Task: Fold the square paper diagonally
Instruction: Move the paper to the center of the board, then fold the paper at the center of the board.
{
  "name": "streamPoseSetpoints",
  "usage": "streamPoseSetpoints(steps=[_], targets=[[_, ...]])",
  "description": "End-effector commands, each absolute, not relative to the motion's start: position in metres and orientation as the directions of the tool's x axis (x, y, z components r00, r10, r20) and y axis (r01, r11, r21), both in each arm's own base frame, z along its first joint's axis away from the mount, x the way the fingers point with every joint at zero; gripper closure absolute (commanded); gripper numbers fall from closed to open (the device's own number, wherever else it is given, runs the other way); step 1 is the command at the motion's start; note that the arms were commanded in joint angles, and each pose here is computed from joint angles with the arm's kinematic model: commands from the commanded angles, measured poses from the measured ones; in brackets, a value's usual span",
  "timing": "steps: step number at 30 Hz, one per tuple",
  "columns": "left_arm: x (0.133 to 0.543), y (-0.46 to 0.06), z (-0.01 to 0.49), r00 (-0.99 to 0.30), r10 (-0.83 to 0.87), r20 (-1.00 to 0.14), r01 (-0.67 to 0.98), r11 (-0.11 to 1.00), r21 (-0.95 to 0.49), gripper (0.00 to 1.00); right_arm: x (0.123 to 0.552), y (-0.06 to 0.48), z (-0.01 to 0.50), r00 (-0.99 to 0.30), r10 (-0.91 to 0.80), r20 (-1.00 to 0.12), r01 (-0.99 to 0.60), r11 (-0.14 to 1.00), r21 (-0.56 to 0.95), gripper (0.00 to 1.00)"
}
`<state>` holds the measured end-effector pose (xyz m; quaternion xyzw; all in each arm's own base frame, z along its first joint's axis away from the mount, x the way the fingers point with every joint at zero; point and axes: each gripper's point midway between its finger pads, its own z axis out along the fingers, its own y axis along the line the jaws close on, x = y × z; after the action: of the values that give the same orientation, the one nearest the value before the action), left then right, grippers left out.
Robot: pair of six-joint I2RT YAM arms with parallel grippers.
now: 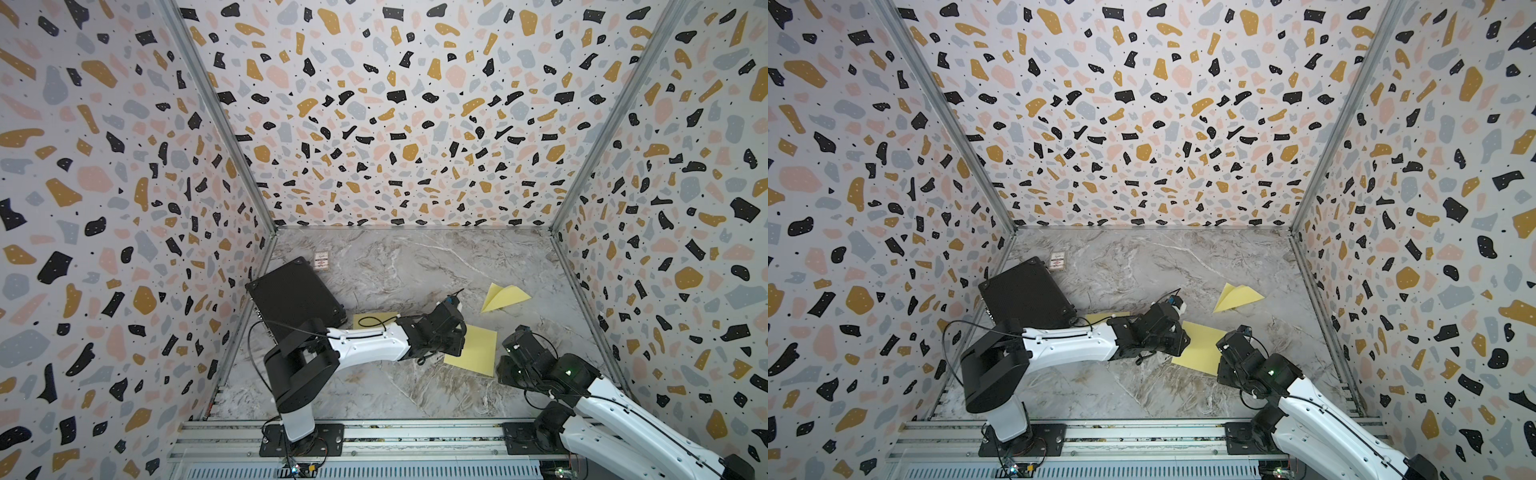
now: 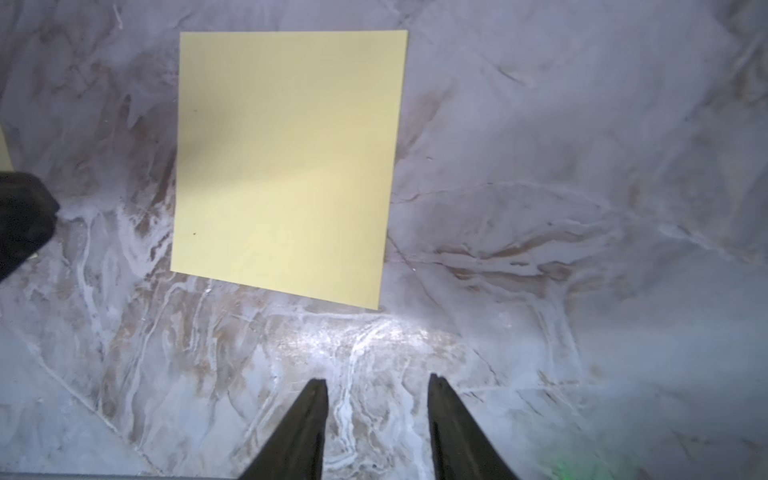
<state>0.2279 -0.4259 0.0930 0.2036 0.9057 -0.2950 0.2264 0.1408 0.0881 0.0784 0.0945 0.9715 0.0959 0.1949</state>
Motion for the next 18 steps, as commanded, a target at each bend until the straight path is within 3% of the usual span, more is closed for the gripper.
streamPoseSetpoints(steps=[1, 14, 18], targets=[[0.234, -0.434, 0.079, -0.781, 0.339, -0.524, 0.572, 0.724, -0.385, 0.7, 0.135, 0.066, 0.075, -0.876, 0.293, -0.382, 0.239, 0.953, 0.184, 0.51], [0.26, -0.441, 0.023, -0.804, 0.411, -0.431, 0.564, 0.756, -0.333, 0.71, 0.132, 0.072, 0.067, -0.878, 0.332, -0.344, 0.269, 0.938, 0.219, 0.5], [0.253, -0.426, 0.005, -0.84, 0.387, -0.379, 0.512, 0.797, -0.321, 0.79, 0.131, 0.077, 0.06, -0.887, 0.338, -0.314, 0.278, 0.935, 0.222, 0.49]])
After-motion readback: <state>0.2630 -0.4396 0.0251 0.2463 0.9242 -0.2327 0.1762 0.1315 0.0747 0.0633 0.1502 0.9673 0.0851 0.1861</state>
